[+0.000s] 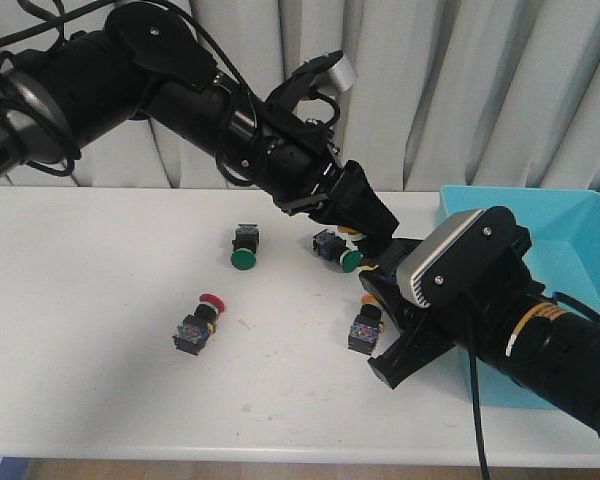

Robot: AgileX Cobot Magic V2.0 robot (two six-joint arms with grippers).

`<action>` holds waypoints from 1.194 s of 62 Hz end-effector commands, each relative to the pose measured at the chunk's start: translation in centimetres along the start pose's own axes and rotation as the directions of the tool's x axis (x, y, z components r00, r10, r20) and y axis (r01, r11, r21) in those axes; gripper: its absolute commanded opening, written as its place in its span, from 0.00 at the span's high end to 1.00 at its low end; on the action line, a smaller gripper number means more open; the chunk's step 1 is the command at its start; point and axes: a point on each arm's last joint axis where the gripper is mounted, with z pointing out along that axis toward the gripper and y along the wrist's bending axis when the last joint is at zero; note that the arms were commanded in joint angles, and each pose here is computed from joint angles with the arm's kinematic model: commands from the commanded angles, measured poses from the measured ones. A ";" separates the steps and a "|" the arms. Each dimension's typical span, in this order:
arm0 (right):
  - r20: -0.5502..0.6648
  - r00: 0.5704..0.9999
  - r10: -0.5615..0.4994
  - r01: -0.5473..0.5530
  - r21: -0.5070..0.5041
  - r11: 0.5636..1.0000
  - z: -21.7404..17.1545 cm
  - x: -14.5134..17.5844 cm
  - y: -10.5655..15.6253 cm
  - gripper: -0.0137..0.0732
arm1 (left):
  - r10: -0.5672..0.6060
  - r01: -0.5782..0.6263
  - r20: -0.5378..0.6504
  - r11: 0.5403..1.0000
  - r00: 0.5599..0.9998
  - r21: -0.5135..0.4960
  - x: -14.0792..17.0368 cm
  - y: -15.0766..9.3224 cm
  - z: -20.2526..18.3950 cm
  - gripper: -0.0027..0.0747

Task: Pick red and yellow buttons and place in box
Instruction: 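Pass the yellow-capped button from the left gripper to the right gripper, then move the yellow button into the blue box with the right gripper and release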

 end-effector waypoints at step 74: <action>-0.281 0.670 0.687 -0.459 0.571 0.681 2.7 9.1 -20.7 0.84 | 0.104 0.135 0.266 0.656 0.958 -0.743 -3.1 -1.5 -15.8 0.98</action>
